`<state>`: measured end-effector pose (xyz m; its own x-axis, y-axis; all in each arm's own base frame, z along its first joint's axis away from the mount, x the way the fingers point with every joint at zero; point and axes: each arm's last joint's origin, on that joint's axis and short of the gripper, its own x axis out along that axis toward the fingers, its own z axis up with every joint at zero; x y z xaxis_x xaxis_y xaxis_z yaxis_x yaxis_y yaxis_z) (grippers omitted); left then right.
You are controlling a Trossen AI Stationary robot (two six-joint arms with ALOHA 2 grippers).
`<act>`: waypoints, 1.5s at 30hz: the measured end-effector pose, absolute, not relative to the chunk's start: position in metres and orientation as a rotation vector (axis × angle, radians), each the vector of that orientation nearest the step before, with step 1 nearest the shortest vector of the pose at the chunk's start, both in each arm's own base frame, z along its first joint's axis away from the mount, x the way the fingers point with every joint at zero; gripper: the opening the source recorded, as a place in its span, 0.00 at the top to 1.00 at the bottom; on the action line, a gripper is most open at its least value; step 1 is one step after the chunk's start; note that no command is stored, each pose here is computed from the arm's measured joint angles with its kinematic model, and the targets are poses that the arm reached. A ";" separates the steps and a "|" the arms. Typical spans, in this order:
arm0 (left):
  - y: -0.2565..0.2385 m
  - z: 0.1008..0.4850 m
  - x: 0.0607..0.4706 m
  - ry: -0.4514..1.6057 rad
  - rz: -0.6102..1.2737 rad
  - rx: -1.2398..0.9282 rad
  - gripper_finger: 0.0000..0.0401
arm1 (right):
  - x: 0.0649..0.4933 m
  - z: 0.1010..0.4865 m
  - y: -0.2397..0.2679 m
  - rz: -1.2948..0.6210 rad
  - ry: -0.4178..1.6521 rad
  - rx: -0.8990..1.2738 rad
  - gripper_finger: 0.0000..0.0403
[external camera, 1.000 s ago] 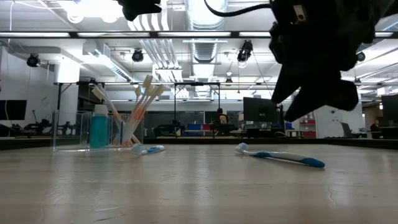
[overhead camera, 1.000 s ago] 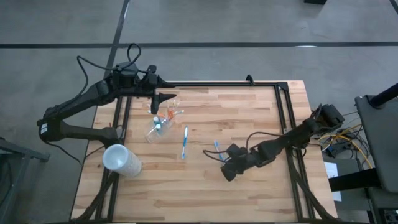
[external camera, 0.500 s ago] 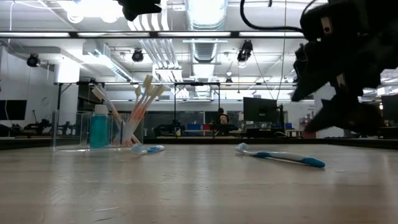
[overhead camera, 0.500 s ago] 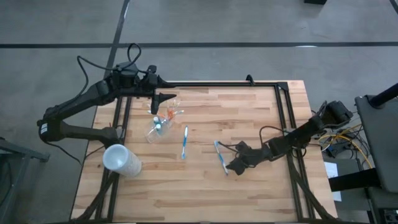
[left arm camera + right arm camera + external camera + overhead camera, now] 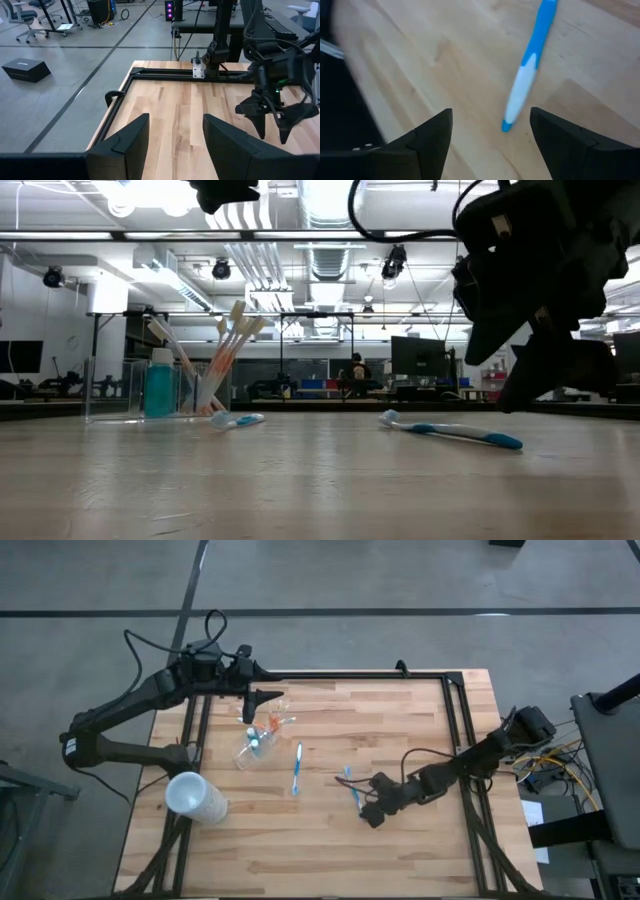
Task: Pick & Place toothbrushing station
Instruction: Put the top blue toothbrush into the transparent organizer
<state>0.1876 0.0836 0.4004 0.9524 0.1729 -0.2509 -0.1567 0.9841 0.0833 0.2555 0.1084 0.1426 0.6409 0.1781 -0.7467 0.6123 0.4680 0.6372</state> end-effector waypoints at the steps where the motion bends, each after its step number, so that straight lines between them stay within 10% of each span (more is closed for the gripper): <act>1: 0.084 0.400 0.188 0.260 0.168 0.062 0.52 | 0.257 0.143 0.109 -0.329 0.887 1.068 0.35; 45: 0.084 0.400 0.188 0.261 0.168 0.062 0.52 | 0.282 0.125 0.118 -0.413 1.007 1.044 0.38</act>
<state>0.1876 0.0836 0.4001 0.9523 0.1730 -0.2515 -0.1569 0.9841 0.0831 0.2820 0.1178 0.1251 0.5120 0.1598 -0.8440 0.7067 0.4801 0.5196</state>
